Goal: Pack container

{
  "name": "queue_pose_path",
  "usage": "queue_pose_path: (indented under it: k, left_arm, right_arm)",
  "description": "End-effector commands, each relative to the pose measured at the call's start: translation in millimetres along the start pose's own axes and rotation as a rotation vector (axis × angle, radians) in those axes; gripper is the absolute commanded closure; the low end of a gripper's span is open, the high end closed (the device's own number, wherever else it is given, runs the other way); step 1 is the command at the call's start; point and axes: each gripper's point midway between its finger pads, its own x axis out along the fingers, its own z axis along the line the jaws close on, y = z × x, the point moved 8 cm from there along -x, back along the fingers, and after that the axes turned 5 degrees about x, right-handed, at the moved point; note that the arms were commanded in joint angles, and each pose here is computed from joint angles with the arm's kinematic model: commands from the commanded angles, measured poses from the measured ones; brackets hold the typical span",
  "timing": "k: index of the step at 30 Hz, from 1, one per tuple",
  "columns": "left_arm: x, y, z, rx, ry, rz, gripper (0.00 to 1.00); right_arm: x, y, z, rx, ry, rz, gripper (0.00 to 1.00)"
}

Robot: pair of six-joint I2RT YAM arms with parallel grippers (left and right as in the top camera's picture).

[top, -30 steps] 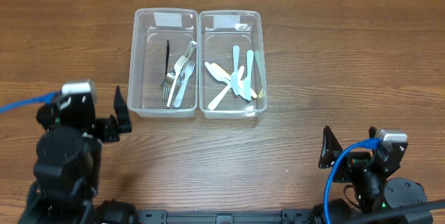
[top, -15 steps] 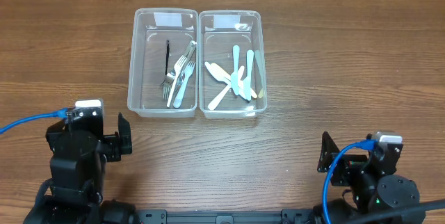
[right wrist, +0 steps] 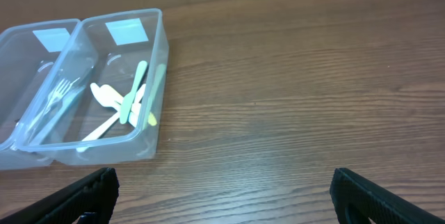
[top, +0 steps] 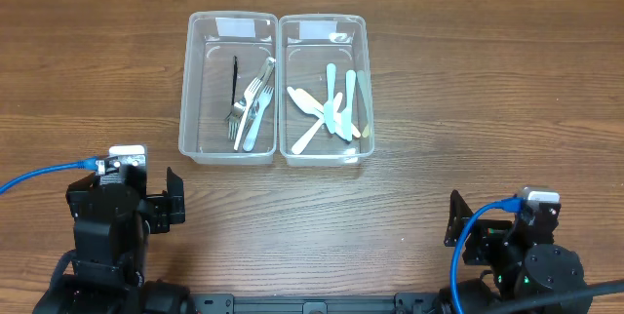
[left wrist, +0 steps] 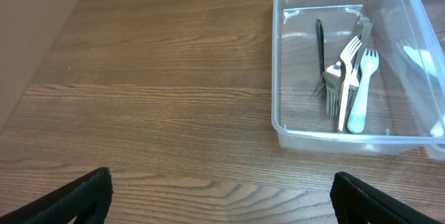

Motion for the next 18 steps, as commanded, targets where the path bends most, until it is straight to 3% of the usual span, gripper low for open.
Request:
queue_pose_path:
  k: [1, 5, 10, 18]
  left_arm:
    - [0, 1, 0, -0.014, -0.01, -0.006, 0.0]
    - [0, 1, 0, -0.014, -0.01, -0.006, 0.0]
    - [0, 1, 0, -0.014, -0.01, -0.006, 0.0]
    - [0, 1, 0, -0.014, -0.01, -0.006, 0.0]
  right_arm:
    - [0, 0, -6, 0.032, 0.059, -0.015, 0.0]
    - [0, -6, -9, 0.07, 0.092, -0.052, 0.0]
    - [4, -15, -10, 0.074, 0.071, -0.215, 0.0]
    - [44, 7, -11, 0.106, -0.021, -0.453, 0.0]
